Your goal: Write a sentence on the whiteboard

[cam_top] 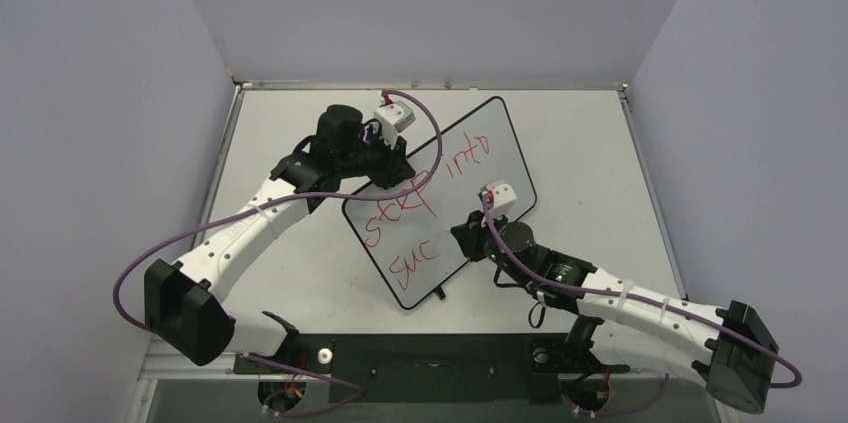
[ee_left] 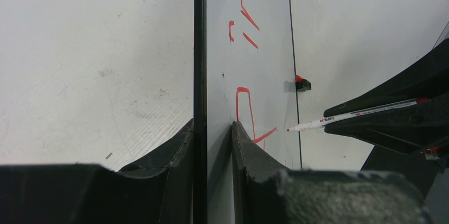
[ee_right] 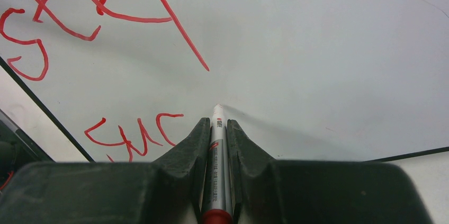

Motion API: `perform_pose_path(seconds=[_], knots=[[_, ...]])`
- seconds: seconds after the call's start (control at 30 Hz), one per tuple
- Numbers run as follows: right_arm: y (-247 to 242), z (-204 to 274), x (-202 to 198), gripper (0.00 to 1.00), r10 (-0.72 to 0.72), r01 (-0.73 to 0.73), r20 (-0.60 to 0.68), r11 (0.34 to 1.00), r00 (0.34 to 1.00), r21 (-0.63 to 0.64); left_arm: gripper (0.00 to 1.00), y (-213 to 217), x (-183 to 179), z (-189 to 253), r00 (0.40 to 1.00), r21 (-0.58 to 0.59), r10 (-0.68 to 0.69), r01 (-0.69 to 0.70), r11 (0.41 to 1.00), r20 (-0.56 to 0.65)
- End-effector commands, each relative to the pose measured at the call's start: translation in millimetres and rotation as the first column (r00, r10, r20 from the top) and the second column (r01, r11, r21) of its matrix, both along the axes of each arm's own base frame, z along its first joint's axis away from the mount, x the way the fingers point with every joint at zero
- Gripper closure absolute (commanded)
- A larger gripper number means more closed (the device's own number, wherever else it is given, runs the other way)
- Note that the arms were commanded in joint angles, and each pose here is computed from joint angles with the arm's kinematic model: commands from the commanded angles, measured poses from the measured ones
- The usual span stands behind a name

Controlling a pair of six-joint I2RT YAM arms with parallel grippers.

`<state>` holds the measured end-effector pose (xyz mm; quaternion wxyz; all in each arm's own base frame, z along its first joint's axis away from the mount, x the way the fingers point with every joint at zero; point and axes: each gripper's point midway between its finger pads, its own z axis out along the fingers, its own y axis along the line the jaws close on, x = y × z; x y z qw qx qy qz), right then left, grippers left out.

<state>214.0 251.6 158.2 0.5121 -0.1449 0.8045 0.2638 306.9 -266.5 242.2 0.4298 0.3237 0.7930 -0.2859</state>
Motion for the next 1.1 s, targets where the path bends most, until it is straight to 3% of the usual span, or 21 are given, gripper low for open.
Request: perform_pose_path(seconds=[0.0,0.6,1.07], knots=[[8.8,28.0,10.8,1.0,-0.018,0.014,0.049,0.997,0.999,0.075,1.0,-1.8,16.5,23.9,0.988,0.0,0.0,0.0,1.0,0.153],[23.3,11.0,5.6,1.0,0.046,-0.046,0.012,0.996,0.999,0.08,1.0,-2.3,16.2,23.7,0.988,-0.001,-0.001,0.001,1.0,0.152],[8.2,-29.8,-9.8,1.0,0.034,-0.028,-0.074,0.997,0.997,0.071,1.0,-2.4,16.7,22.8,0.989,0.0,0.0,0.0,1.0,0.15]])
